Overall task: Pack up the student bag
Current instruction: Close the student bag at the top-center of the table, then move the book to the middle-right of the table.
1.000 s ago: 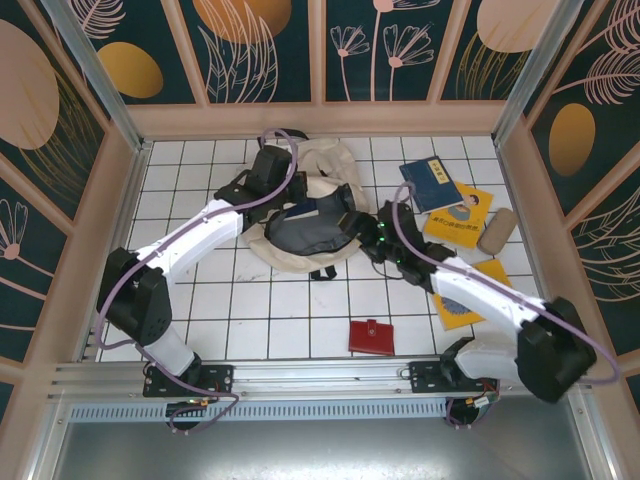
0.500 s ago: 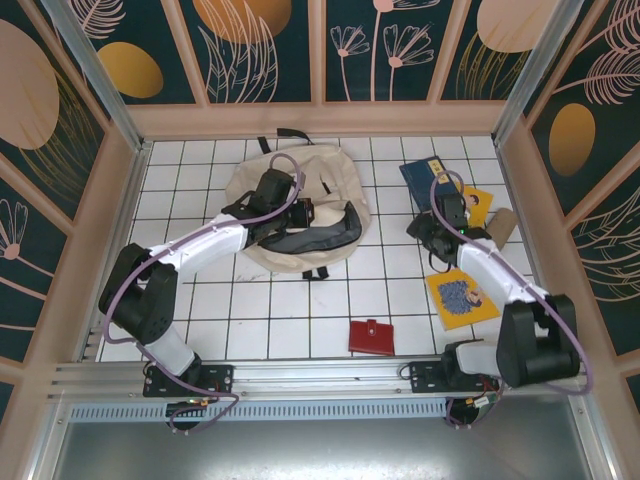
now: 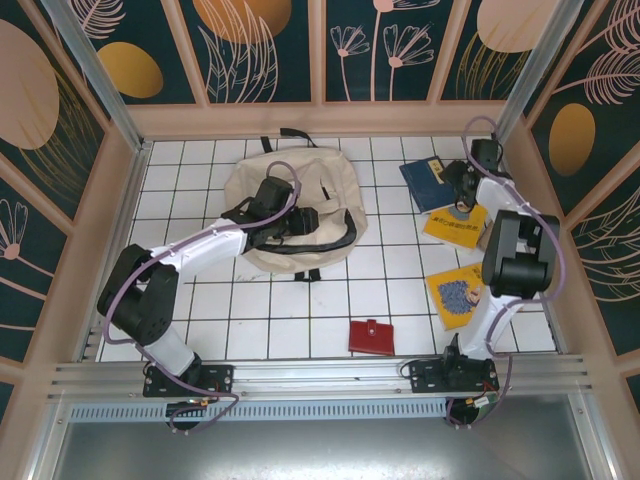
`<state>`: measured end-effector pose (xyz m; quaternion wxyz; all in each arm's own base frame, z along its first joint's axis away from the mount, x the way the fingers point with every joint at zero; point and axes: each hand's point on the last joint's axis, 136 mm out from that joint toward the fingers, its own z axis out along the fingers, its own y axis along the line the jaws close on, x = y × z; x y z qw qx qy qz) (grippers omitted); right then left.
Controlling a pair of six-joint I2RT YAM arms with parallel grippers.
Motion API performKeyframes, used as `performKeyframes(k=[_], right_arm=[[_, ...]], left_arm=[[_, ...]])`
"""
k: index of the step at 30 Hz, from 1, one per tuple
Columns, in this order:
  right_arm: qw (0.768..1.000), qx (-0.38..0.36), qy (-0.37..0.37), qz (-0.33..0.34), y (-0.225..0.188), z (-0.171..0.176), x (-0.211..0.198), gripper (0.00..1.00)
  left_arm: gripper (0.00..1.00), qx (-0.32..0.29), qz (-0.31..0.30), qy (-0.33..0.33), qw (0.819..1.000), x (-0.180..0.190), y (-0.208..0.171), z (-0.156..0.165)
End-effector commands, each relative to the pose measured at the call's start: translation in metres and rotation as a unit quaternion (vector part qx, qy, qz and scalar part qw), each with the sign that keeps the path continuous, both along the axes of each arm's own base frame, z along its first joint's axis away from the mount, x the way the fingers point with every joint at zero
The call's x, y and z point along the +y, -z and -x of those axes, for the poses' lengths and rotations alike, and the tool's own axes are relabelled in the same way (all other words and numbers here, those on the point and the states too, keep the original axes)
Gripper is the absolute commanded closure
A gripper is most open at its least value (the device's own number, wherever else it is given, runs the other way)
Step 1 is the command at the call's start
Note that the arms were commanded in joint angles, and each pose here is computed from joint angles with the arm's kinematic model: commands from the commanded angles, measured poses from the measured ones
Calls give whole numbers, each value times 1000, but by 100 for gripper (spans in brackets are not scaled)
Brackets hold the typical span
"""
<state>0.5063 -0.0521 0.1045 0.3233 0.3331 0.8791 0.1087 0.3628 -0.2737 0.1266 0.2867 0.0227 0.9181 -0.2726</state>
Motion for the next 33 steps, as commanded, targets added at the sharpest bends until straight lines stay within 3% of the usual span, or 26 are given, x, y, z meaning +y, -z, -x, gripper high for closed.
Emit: performKeyframes(k=[1, 9, 13, 15, 20, 33], right_arm=[[998, 40, -48, 31, 18, -18, -3, 23], [987, 87, -40, 126, 36, -45, -26, 13], [986, 103, -85, 102, 54, -39, -12, 14], [983, 114, -105, 94, 62, -34, -4, 19], [974, 150, -131, 107, 77, -16, 14, 36], [936, 231, -176, 202, 108, 83, 93, 41]], left_arm=[[45, -15, 18, -5, 1000, 5, -20, 7], [32, -51, 29, -38, 998, 24, -57, 16], [27, -59, 25, -57, 996, 34, -64, 18], [26, -61, 26, -66, 996, 37, -67, 18], [24, -65, 23, -76, 995, 40, -70, 16], [23, -61, 32, -44, 997, 28, -66, 18]])
